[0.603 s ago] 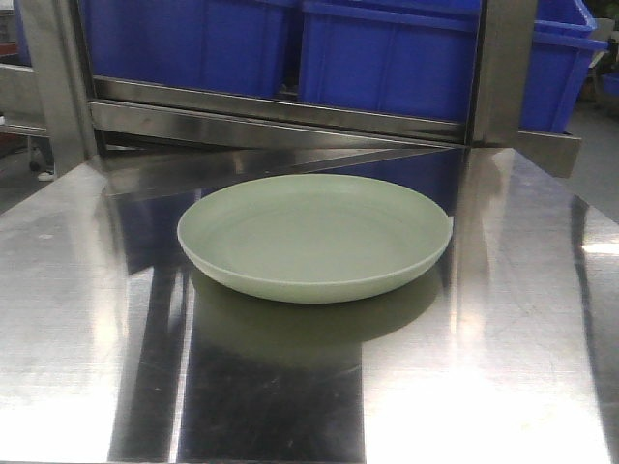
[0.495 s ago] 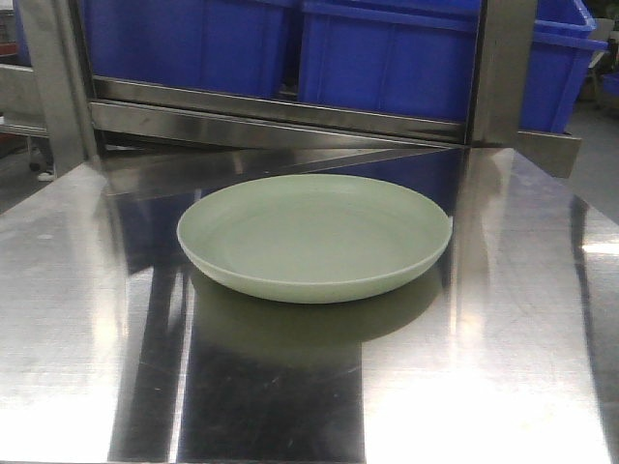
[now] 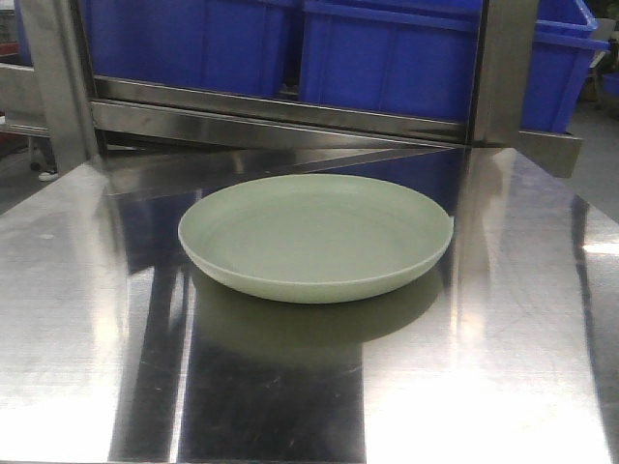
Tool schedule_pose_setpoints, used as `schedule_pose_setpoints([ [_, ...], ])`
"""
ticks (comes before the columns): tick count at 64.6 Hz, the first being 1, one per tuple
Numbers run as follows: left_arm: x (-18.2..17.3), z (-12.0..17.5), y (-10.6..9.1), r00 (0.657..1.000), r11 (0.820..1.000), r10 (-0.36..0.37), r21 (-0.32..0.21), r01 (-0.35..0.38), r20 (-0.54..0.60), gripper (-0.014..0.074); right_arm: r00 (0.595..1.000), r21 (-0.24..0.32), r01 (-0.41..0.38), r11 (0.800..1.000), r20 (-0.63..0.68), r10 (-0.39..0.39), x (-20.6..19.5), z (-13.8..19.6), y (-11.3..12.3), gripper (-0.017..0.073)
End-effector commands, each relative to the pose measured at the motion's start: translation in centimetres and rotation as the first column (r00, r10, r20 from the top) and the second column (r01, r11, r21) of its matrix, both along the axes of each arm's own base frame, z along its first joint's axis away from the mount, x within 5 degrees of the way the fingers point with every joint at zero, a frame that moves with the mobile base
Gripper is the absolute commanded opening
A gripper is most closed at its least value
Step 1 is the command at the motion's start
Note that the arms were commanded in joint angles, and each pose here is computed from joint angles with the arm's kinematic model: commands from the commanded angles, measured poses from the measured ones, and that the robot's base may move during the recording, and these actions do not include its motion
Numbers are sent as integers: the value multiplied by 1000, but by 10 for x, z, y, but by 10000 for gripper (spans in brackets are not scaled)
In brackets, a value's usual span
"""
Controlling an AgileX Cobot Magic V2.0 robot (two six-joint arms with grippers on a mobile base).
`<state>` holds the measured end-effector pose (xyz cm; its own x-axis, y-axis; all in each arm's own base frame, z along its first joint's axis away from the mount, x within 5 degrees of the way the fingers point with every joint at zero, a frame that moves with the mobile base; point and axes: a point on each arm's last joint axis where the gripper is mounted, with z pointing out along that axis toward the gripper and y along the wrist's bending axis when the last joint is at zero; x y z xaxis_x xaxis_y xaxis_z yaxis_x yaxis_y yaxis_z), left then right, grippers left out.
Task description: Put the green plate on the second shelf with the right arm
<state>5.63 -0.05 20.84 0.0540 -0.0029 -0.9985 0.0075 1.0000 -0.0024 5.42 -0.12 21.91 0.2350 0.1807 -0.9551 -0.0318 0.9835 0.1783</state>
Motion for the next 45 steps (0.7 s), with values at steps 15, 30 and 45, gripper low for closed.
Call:
schedule_pose_setpoints([
  [15,0,-4,0,998,1000,0,-6,0,67,130,850,89,-55,995,527,-1,-46,114,-2,53],
  [30,0,-4,0,998,1000,0,-6,0,67,130,996,92,-67,994,60,62,-33,190,4,53],
  [45,0,-4,0,998,1000,0,-6,0,67,130,927,300,-135,944,-299,227,43,206,15,53],
])
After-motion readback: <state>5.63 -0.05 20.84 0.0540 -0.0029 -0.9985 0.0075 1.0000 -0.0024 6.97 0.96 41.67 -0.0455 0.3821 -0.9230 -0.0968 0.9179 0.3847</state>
